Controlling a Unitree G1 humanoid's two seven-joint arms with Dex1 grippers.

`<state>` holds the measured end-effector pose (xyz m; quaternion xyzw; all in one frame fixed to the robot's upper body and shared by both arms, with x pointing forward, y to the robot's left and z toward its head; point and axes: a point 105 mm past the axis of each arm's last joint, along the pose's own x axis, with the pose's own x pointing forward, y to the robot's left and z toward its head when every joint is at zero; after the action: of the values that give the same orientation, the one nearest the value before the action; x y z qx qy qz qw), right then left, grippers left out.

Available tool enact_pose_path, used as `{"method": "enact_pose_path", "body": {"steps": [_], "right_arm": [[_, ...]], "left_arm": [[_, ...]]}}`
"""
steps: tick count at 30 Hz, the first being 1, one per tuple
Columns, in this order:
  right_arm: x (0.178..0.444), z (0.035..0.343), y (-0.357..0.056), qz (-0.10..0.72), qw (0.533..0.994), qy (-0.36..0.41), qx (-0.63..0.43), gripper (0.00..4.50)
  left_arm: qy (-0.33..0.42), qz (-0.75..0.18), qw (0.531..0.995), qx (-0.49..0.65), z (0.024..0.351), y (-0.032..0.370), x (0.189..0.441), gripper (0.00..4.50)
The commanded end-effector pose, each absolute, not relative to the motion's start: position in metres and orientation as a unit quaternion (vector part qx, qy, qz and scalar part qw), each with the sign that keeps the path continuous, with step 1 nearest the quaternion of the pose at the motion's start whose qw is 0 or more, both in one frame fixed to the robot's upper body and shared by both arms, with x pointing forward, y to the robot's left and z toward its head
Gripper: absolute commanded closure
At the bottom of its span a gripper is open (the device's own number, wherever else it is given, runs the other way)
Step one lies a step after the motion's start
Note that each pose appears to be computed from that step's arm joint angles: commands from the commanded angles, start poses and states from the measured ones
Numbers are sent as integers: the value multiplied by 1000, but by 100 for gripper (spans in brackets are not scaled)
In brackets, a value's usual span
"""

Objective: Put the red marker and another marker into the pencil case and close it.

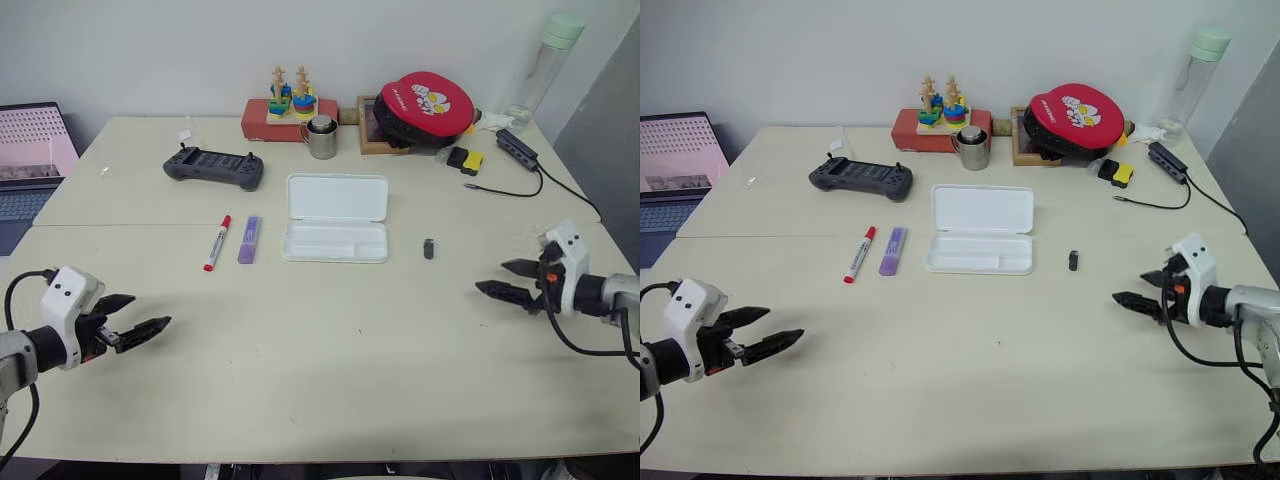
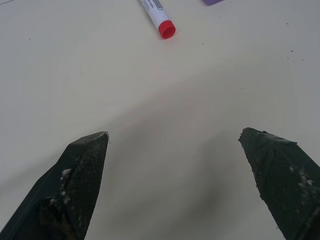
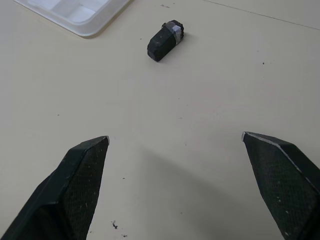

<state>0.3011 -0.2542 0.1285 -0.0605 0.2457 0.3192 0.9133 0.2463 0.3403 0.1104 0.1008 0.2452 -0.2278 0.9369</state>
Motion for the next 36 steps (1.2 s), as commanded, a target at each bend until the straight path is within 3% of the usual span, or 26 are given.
{"method": "enact_pose_path", "body": {"steps": [1,31,36], "right_arm": [[300,141,-252,330,913,228,-76,2],[298,145,-242,357,903,224,-84,2],[311,166,-197,425,883,173,-98,2]], "left_arm": [[229,-232,938,113,127,341,247,0],[240,-249,931,118,123,327,250,0],[170,-312,928,114,144,282,276,0]]}}
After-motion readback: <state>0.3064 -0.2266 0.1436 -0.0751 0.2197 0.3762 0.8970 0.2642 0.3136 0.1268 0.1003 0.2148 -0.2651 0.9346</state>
